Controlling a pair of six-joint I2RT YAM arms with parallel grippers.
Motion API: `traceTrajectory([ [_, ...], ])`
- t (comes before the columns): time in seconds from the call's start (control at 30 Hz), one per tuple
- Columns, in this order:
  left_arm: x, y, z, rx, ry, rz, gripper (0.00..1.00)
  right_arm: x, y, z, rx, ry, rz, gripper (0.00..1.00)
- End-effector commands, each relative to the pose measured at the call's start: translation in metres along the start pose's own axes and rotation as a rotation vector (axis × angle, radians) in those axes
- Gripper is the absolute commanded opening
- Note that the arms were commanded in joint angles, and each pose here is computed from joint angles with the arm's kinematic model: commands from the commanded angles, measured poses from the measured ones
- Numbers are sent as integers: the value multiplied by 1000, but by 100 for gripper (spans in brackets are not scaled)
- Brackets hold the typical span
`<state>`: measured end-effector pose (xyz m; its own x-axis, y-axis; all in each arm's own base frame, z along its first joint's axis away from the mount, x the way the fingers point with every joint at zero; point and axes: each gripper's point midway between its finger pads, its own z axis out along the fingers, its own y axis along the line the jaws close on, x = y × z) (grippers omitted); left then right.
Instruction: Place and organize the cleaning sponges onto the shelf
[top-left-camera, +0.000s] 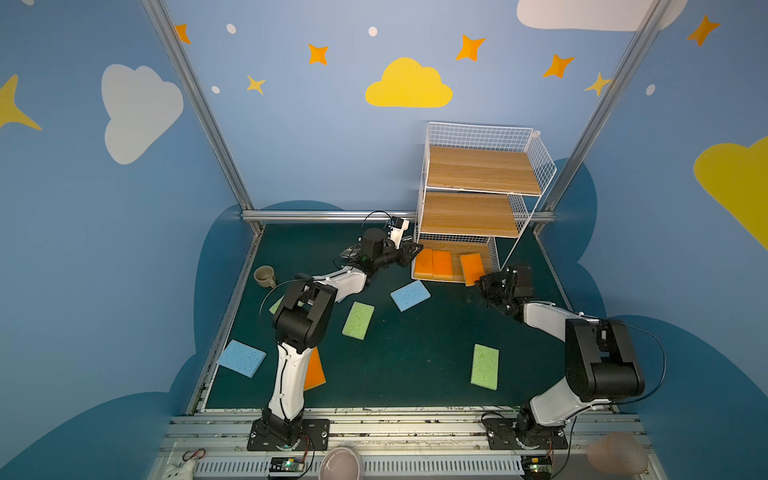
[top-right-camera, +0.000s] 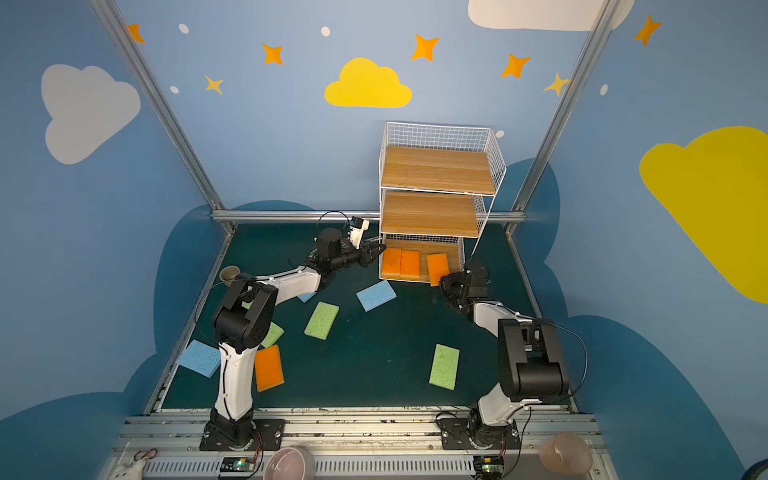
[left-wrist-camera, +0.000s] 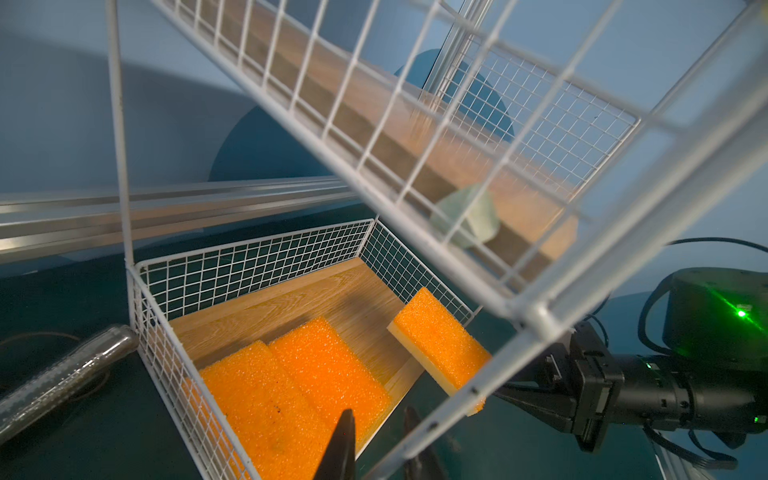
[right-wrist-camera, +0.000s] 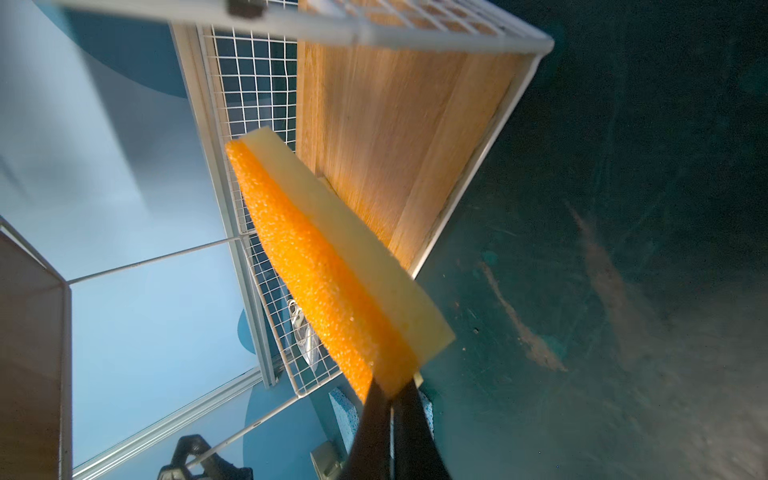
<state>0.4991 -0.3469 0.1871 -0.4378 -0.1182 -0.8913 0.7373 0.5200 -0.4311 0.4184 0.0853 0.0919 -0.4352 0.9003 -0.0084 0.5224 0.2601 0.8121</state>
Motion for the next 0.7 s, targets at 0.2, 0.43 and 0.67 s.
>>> traceTrajectory([
  [0.2, 5, -50, -9, 59, -31, 21, 13, -2, -8, -5, 6, -1, 2, 0],
  [0.43, 16, -61, -9, 60, -25, 10, 21, -5, -6, 2, 25, 9, -16, 0],
  [0.67, 10, -53, -31, 5, -33, -11, 78, -7, 2, 13, 62, 42, -71, 0],
])
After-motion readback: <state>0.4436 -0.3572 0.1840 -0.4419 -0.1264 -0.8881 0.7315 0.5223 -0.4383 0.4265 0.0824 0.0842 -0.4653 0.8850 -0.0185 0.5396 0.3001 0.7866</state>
